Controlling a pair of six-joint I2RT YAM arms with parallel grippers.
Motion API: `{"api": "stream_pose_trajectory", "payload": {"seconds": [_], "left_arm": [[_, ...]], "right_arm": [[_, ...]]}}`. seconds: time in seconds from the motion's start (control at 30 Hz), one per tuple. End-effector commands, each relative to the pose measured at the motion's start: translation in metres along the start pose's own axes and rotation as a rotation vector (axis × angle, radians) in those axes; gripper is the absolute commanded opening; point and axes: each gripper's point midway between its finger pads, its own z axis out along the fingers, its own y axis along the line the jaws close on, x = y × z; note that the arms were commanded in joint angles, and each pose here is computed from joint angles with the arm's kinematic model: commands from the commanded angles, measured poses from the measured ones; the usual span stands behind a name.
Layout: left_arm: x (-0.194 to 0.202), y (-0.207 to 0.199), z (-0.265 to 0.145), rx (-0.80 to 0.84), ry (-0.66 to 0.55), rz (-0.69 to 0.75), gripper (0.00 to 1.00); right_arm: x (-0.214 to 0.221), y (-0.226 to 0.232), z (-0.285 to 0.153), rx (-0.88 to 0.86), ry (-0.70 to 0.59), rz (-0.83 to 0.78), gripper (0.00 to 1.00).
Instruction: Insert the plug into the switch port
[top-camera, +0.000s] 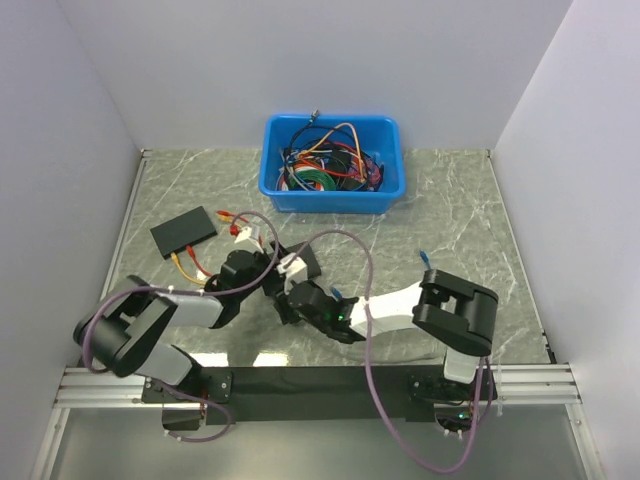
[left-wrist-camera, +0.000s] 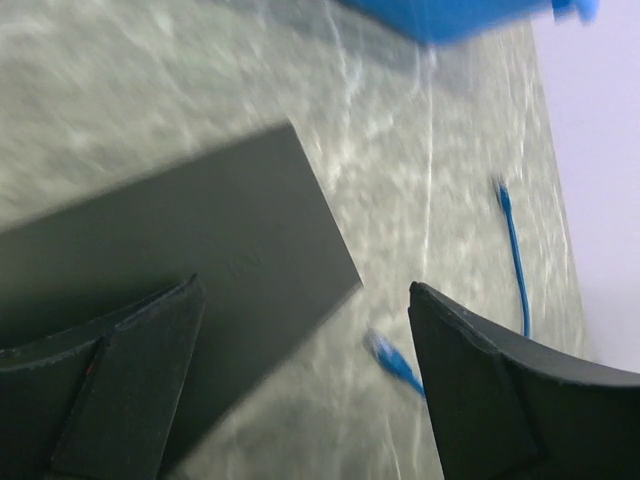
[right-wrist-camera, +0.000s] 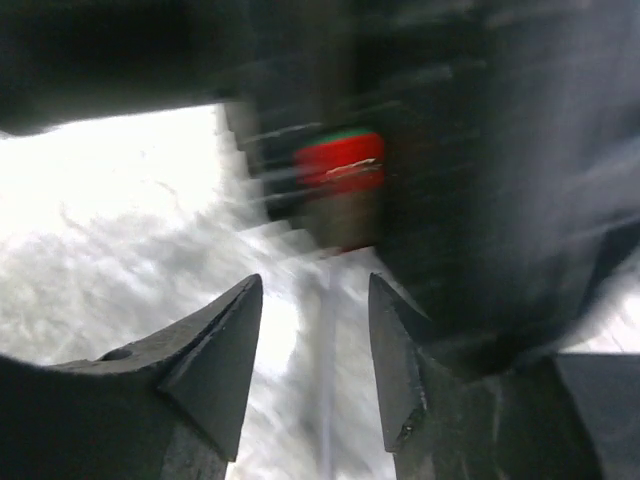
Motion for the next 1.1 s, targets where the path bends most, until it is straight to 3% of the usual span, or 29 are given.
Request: {"api": "stream_pose_trajectory", "payload": {"seconds": [0.0,0.37,0.5,0.73,0.93,1.07], "left_arm": [[0.106,0.009,-0.05,-0.013,0.464,0.009,0.93],[0.006,-0.007,-0.035,-0.071,0.278,0.072,0.97],[-0.016,-0.007,-0.026,-0.08,0.259,0.084,0.97],[-0.07,-0.005,0.004,-0.148,0.167,0.122,0.97],[-0.074,0.026,0.029,-0.23,0.211,0.112,0.96],[-0.052,0.042,0.036,-0.248,0.276,0.082,0.95]], "right_arm": [[-0.021,-0.021,-0.014,0.092,-0.084,0.09,0.54],[-0.017,-0.066,-0.084,0.212,-0.122,0.252,0.57],[-0.014,-0.062,-0.092,0.184,-0.071,0.209,0.57],[-0.001,-0.062,-0.099,0.208,-0.034,0.285,0.58],[0.005,-0.079,-0.115,0.286,-0.024,0.327,0.58],[0.004,-0.109,-0.131,0.392,0.01,0.398,0.6]]}}
